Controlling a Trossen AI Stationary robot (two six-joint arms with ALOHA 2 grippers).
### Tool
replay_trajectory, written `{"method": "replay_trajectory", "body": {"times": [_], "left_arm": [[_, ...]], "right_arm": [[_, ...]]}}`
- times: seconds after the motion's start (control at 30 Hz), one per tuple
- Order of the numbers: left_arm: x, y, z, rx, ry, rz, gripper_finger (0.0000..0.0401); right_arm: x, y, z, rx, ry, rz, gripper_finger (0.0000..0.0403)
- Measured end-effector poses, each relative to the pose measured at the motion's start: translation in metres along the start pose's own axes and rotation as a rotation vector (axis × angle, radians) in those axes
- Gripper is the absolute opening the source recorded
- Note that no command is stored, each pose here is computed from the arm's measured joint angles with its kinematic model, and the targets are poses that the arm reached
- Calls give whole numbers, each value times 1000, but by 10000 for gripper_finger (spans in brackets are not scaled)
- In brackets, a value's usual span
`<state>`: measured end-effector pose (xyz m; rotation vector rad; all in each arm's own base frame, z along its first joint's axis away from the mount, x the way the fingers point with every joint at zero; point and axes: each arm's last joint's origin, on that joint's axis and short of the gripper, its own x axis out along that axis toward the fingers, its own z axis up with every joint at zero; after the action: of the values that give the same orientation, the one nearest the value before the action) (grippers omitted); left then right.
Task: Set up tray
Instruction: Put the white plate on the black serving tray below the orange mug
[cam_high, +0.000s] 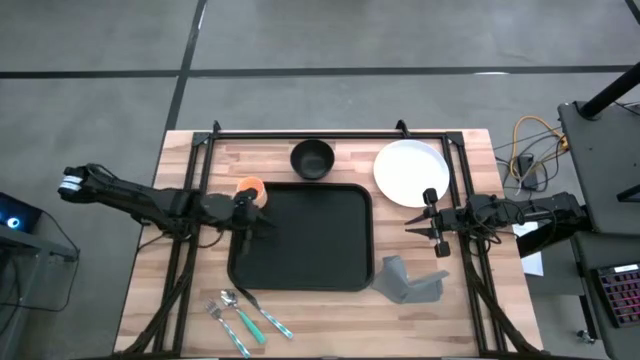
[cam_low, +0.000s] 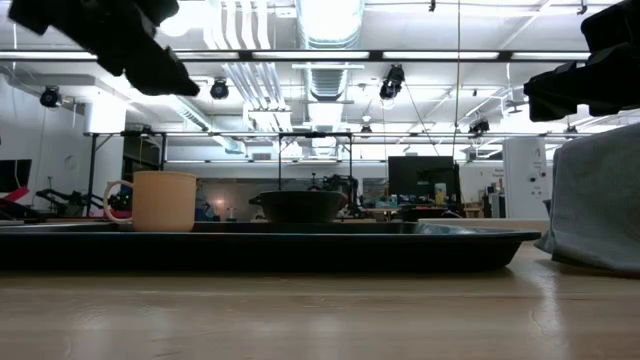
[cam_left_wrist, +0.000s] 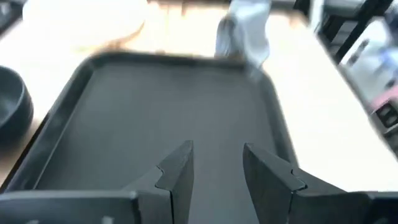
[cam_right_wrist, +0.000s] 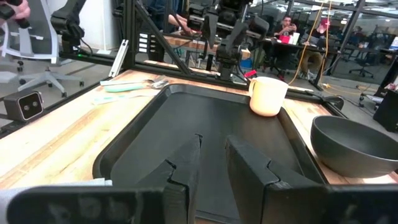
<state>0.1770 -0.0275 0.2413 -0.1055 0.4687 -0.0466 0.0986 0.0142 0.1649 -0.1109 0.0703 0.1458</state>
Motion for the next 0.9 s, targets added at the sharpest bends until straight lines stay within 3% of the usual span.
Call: {"method": "replay_trajectory", "body": {"times": [0.37,0.6,0.9], "left_arm": [[-31,8,-49,-20,-353,-102,119],[-47,7,-63,77,-506,-261,118],[-59,11,-77,113,-729,-283,118]], "right_arm": [[0,0,0,0,0,0,68],[0,0,0,0,0,0,68],[0,0,0,0,0,0,68]]}}
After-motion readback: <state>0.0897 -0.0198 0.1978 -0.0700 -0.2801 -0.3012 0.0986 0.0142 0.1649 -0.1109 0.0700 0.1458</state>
